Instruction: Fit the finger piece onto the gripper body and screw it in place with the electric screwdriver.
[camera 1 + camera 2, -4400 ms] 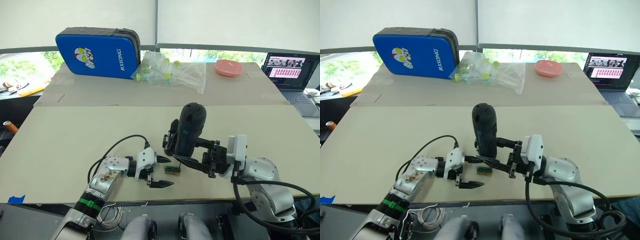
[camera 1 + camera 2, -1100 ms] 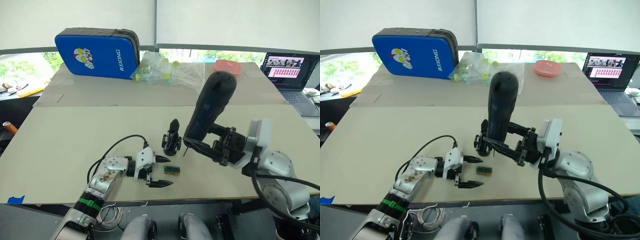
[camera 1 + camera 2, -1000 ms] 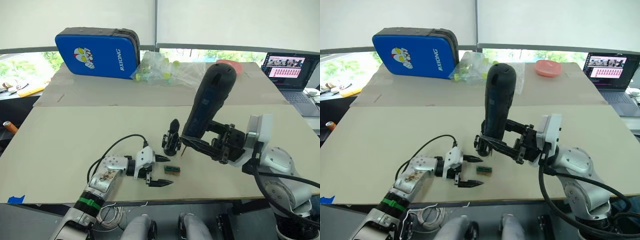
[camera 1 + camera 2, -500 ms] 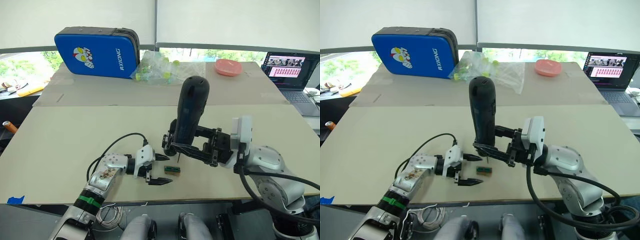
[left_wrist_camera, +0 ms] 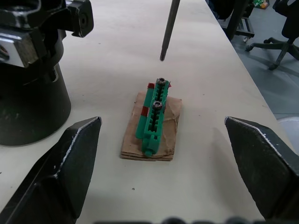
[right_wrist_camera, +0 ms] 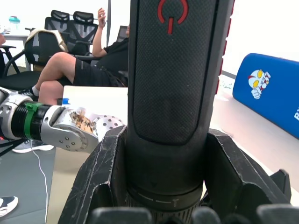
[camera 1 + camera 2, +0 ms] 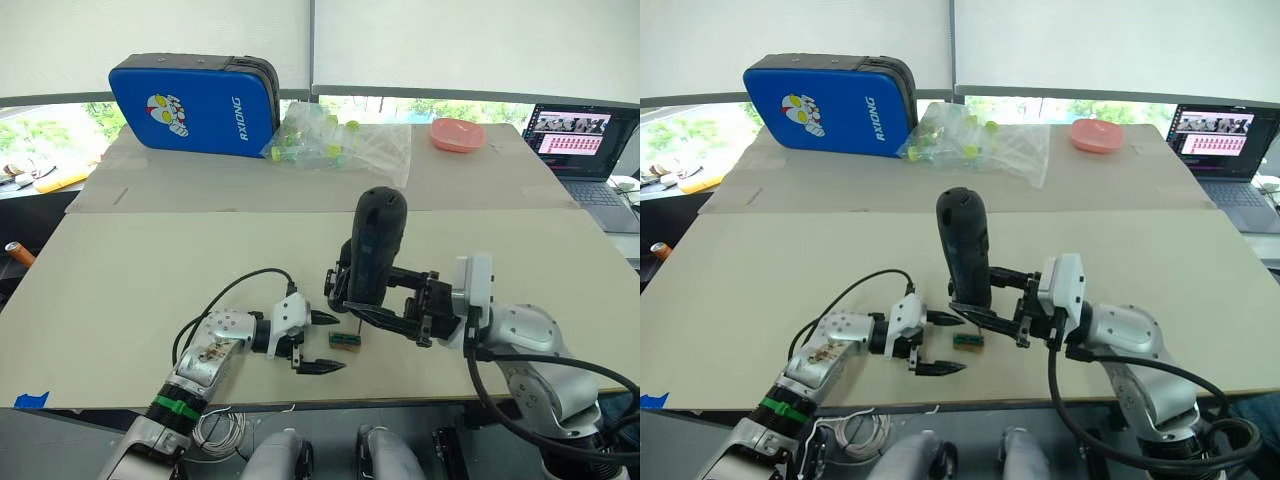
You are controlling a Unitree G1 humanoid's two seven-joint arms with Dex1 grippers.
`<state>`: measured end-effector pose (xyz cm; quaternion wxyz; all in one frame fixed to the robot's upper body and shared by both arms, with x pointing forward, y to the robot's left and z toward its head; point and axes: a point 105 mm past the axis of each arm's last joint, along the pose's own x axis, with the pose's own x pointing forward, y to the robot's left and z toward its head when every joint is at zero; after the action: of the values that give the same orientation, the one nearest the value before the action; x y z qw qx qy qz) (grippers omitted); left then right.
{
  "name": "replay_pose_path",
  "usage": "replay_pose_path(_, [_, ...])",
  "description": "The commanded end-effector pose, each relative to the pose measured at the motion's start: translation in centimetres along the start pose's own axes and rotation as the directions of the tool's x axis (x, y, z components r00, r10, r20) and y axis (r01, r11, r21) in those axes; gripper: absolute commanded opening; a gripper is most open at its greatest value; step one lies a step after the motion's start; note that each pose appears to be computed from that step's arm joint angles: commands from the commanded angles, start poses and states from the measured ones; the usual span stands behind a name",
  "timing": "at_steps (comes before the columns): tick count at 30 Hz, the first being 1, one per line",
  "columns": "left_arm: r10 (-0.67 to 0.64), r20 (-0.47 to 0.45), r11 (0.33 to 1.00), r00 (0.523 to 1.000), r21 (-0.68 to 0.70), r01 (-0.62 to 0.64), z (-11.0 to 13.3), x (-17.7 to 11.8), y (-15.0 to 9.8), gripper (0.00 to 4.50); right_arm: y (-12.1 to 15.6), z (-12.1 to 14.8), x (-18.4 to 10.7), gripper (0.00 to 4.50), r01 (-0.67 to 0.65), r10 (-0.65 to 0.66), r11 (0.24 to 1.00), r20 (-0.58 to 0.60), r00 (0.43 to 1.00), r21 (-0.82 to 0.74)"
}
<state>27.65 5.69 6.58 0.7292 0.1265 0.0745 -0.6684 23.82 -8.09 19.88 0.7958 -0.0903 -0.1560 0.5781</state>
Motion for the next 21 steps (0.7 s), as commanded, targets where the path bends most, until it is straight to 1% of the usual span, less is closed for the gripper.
replay_pose_path(1, [-0.018, -0.022, 1.000, 1.000, -0.020, 0.017, -0.74, 0.24, -0.72, 4.50, 0.23, 1.34, 0.10, 1.88, -0.006, 0.009, 0.998, 0.055, 0.998, -0.069])
replay_pose_path(21, [-0.015, -0.019, 0.999, 1.000, -0.036, 0.014, -1.15, 0.47, -1.04, 4.50, 0.50, 0.81, 0.08, 1.88, -0.014, 0.017, 0.998, 0.047, 0.999, -0.064])
